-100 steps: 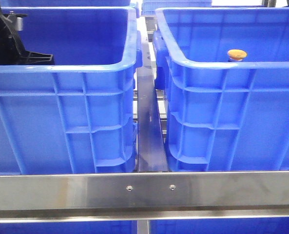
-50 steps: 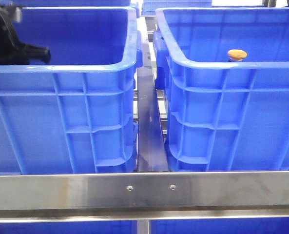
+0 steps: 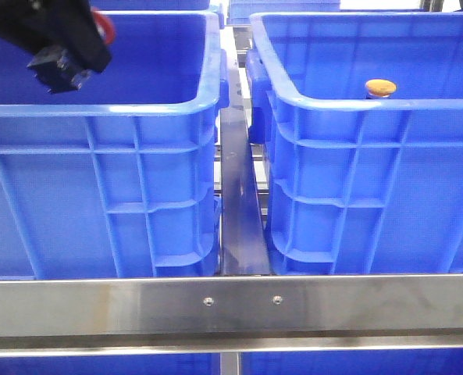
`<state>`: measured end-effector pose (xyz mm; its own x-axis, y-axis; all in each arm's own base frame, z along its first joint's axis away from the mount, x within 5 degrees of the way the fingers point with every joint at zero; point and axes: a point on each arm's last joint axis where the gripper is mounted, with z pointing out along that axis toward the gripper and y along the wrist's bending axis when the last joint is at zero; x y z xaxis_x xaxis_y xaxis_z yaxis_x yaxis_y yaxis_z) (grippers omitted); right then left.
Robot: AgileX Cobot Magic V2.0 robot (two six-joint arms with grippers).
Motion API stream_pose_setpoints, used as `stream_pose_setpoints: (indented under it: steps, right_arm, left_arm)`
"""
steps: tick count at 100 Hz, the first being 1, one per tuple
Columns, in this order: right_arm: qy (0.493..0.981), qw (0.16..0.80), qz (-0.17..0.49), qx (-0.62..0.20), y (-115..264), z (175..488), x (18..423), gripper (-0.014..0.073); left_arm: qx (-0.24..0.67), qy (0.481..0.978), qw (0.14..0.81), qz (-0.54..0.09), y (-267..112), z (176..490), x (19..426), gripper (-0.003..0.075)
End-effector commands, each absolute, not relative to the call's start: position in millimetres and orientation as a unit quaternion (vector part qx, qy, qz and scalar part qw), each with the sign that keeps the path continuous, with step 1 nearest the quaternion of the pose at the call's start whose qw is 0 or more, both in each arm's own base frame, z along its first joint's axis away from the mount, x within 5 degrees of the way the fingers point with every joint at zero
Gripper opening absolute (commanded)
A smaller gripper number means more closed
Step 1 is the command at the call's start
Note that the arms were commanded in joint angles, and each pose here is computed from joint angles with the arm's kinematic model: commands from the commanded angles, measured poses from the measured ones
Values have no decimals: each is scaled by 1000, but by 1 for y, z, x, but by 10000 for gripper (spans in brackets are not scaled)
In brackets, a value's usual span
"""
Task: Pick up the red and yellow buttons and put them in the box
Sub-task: 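Lift the red button with the left gripper toward the right gripper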
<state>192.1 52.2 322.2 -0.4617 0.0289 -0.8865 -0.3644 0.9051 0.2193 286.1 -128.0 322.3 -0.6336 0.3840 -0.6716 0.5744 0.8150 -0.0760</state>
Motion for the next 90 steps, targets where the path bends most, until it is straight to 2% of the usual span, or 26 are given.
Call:
stream_pose_setpoints:
  steps: [1, 11, 18, 25, 40, 47, 58, 90]
  right_arm:
    - [816, 537, 193, -90, 51, 335, 192, -64]
    - [817, 533, 199, -94, 52, 336, 191, -49]
    - [817, 528, 209, -98, 54, 338, 191, 20]
    - [817, 522, 222, -103, 56, 342, 192, 150]
    - [819, 500, 258, -116, 64, 352, 202, 563]
    - [820, 482, 282, -124, 69, 356, 208, 672]
    - [817, 450, 337, -127, 79, 363, 220, 636]
    - [793, 382, 443, -170, 114, 380, 248, 634]
  left_arm:
    - [313, 842, 394, -195, -138, 350, 273, 64]
    - [345, 811, 400, -253, -148, 355, 267, 64]
    - [382, 782, 404, -283, -154, 359, 262, 64]
    - [411, 757, 406, -306, -158, 362, 257, 64]
    - [443, 734, 404, -319, -161, 364, 252, 64]
    - [443, 733, 402, -321, -161, 364, 252, 64]
    - [448, 730, 401, -323, -168, 362, 251, 64]
    - [472, 721, 383, -333, -192, 355, 252, 64]
